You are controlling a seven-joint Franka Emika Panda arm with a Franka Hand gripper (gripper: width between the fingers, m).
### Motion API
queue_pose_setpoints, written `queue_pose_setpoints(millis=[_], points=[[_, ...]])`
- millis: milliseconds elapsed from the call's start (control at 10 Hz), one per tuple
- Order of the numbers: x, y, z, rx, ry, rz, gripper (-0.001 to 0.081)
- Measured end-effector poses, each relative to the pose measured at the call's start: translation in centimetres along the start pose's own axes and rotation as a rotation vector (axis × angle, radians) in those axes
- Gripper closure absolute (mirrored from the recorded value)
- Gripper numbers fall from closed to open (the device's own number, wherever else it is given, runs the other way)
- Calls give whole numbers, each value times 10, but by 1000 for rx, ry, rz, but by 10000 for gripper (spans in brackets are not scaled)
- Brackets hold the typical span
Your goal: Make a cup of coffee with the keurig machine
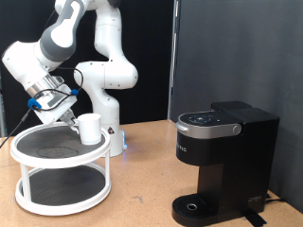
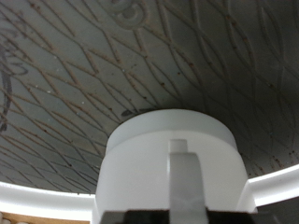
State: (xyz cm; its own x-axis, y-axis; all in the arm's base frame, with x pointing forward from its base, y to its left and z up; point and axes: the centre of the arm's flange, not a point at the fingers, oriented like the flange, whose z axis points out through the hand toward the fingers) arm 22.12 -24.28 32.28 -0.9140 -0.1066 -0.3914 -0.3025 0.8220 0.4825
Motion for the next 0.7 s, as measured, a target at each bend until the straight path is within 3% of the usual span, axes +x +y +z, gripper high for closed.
queue_pose_setpoints(millis=[300,700], points=[[-8,4,-7,18,-8,66,805],[-23,16,-31,42,-72,68,805]])
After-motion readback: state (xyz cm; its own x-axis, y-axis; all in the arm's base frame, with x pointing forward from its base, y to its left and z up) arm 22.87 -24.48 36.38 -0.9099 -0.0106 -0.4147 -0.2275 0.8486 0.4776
